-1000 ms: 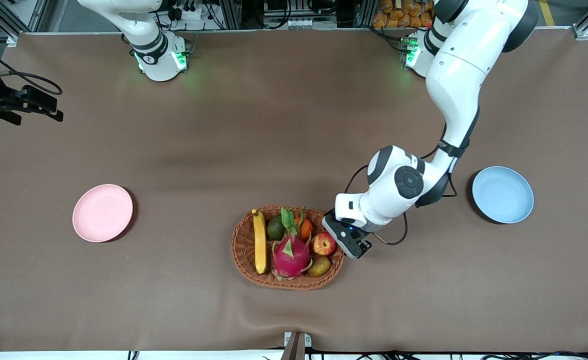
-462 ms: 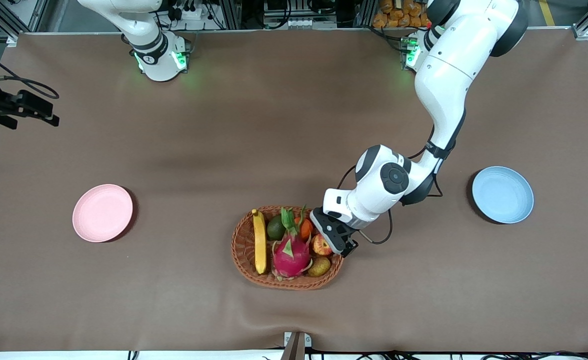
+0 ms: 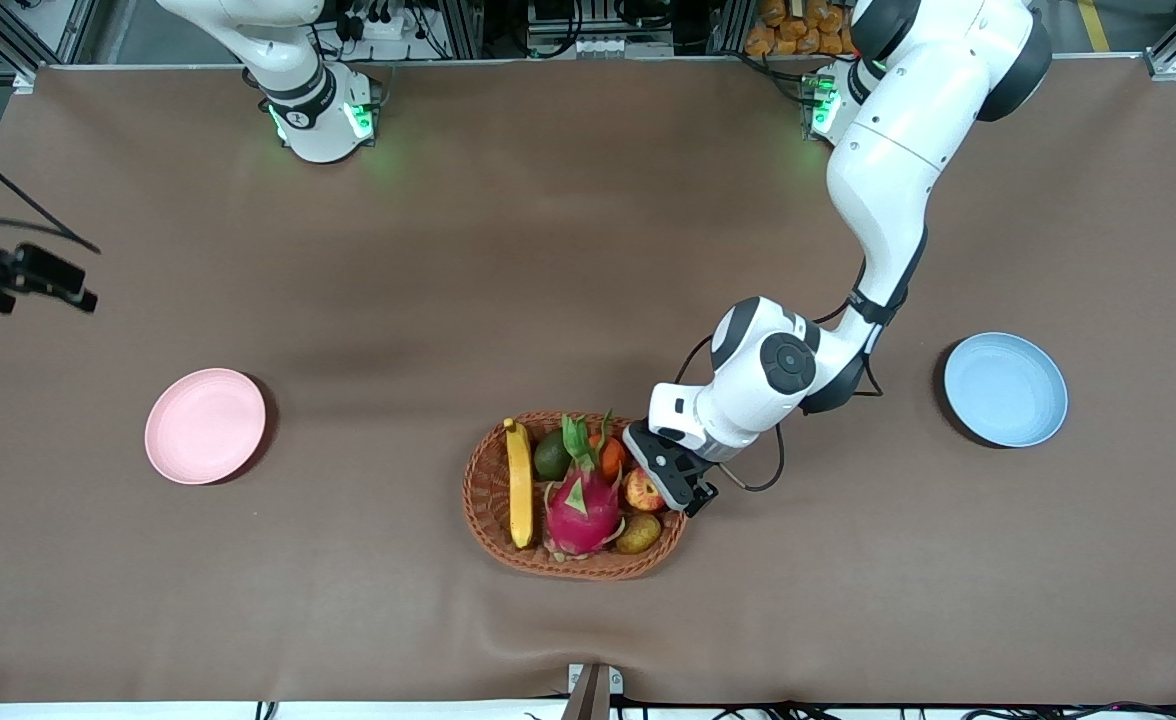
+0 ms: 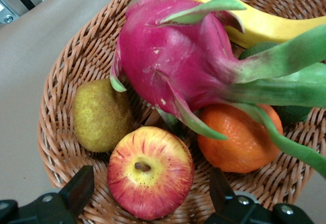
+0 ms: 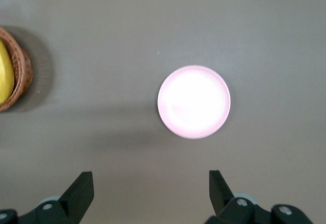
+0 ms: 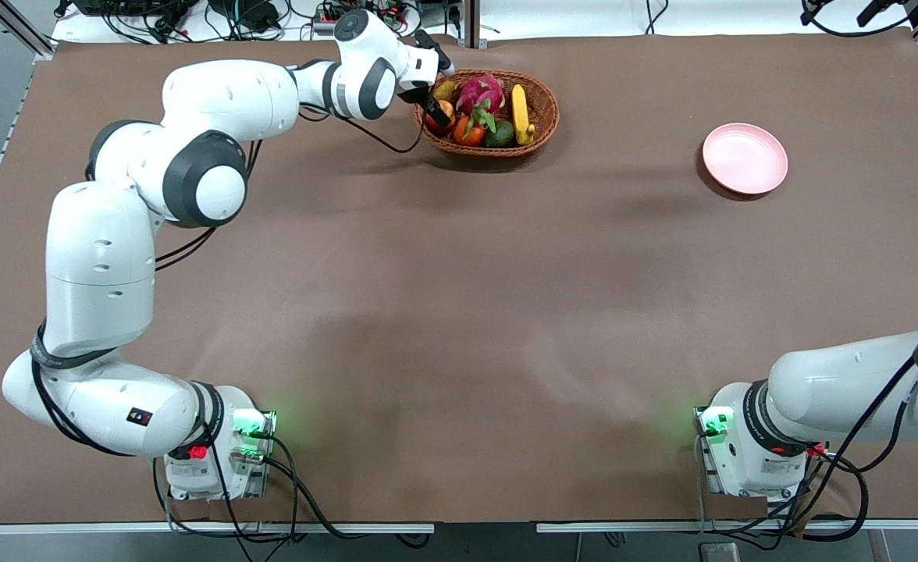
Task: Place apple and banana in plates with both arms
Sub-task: 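Lower the left gripper onto the apple while the right gripper reaches out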
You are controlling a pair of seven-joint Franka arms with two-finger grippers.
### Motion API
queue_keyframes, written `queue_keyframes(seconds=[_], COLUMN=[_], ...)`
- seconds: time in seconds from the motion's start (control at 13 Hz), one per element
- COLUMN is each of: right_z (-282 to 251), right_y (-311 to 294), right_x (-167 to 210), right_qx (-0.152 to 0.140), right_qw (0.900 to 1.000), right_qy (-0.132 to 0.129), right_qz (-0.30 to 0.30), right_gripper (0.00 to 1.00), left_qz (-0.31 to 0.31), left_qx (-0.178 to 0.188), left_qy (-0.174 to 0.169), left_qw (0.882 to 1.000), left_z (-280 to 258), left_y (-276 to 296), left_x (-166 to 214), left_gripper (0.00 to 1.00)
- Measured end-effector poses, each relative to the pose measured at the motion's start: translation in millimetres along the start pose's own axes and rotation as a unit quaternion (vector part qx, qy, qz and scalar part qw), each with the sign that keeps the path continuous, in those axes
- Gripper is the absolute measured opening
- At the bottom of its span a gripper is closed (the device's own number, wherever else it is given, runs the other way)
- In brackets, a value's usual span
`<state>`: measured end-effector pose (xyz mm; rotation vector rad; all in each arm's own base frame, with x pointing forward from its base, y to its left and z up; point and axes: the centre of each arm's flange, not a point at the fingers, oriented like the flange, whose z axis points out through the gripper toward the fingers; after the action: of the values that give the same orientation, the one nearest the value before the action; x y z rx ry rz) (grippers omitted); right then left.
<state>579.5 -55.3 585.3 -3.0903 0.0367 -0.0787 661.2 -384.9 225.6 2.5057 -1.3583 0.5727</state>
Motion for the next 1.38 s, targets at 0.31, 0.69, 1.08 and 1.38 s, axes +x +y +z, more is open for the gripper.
queue_keyframes(seconds=[0.31,0.69,1.08,1.38], right_z=[20.5,28.4,52.6,55.3], right_y=[3.1,-4.7,-15.6,-34.8], right_x=[15.6,18.5,26.6,27.0], right_qx=[0.000,0.002,0.027,0.036], right_qw=[1.000,1.000,0.999,0.999], right_qy=[0.007,0.000,-0.017,-0.021], right_qz=[0.002,-0.005,-0.006,-0.019], right_gripper=[1.00,1.00,1.00,1.00], left_qz=[-0.001,-0.002,-0.002,-0.005], left_qx=[0.003,0.002,0.004,0.006], left_qy=[0.005,0.004,0.007,0.017], left_qw=[1.000,1.000,1.000,1.000], left_z=[5.3,12.1,11.2,3.6], left_y=[0.3,1.0,0.2,-2.6], left_x=[-2.0,-5.8,-4.4,3.0], left_gripper=[1.00,1.00,0.73,0.73])
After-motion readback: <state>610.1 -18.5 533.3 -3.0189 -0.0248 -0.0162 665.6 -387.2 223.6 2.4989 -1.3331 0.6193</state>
